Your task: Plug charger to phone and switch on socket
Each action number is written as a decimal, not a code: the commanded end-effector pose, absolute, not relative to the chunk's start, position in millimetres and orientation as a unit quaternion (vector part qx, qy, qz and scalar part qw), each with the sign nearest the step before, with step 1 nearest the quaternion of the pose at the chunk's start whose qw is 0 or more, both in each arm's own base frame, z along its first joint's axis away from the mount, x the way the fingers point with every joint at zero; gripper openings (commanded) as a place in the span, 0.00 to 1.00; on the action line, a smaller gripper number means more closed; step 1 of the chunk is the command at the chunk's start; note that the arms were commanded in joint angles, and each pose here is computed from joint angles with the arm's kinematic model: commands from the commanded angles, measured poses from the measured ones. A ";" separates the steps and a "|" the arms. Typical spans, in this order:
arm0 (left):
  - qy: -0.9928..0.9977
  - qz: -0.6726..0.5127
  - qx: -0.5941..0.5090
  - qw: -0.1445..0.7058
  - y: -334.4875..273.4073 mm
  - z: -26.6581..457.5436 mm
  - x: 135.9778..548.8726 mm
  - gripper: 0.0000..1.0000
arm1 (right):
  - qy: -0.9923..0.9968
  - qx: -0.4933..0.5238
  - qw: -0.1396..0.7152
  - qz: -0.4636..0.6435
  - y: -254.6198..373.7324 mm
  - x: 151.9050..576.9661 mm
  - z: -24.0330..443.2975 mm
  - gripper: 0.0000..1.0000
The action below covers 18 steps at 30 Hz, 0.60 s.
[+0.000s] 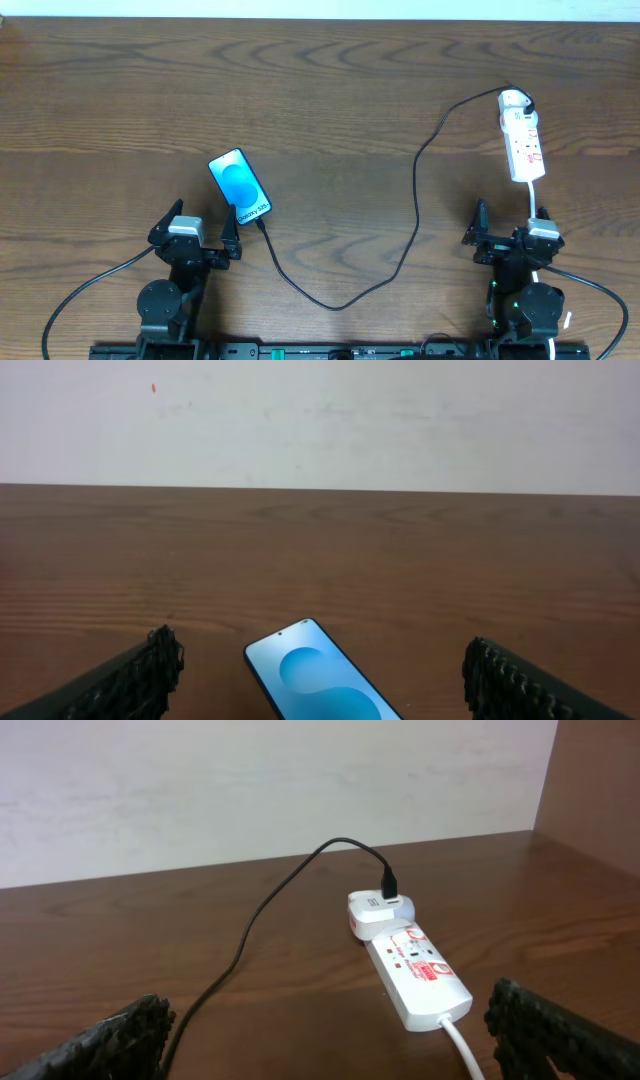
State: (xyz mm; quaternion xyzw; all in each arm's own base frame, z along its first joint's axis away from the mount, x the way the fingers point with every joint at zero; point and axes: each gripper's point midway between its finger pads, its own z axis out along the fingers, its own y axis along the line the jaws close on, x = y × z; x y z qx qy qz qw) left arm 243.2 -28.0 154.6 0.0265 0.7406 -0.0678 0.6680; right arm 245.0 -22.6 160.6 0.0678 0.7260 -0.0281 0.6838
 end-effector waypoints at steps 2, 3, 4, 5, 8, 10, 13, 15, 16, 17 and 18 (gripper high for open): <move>0.755 -0.070 0.039 0.651 -31.7 139.4 242.0 0.91 | 0.724 0.072 0.686 -0.023 -21.7 244.9 160.4 0.99; 0.755 -0.070 0.039 0.651 -31.7 139.5 242.0 0.92 | 0.724 0.072 0.686 -0.023 -21.6 244.9 160.4 0.99; 0.755 -0.070 0.039 0.651 -31.7 139.5 242.0 0.91 | 0.724 0.072 0.686 -0.023 -21.6 244.9 160.5 0.99; 0.755 -0.070 0.039 0.651 -31.7 139.4 242.0 0.91 | 0.724 0.072 0.686 -0.023 -21.6 244.9 160.5 0.99; 0.755 -0.070 0.039 0.651 -31.7 139.4 242.0 0.92 | 0.724 0.072 0.686 -0.023 -21.7 244.9 160.5 0.99; 0.755 -0.070 0.039 0.651 -31.7 139.4 242.0 0.91 | 0.724 0.072 0.686 -0.023 -21.6 244.9 160.4 0.99; 0.755 -0.070 0.039 0.651 -31.7 139.4 242.0 0.92 | 0.724 0.072 0.686 -0.023 -21.6 244.9 160.5 0.99; 0.755 -0.070 0.039 0.651 -31.7 139.4 242.0 0.91 | 0.724 0.072 0.686 -0.023 -21.7 244.9 160.5 0.99; 0.755 -0.070 0.039 0.651 -31.7 139.5 242.0 0.92 | 0.724 0.072 0.686 -0.023 -21.6 244.9 160.4 0.99; 0.755 -0.070 0.039 0.651 -31.7 139.4 242.0 0.92 | 0.724 0.072 0.686 -0.023 -21.7 244.9 160.5 0.99; 0.755 -0.070 0.039 0.651 -31.7 139.4 242.0 0.92 | 0.724 0.072 0.686 -0.023 -21.6 244.9 160.5 0.99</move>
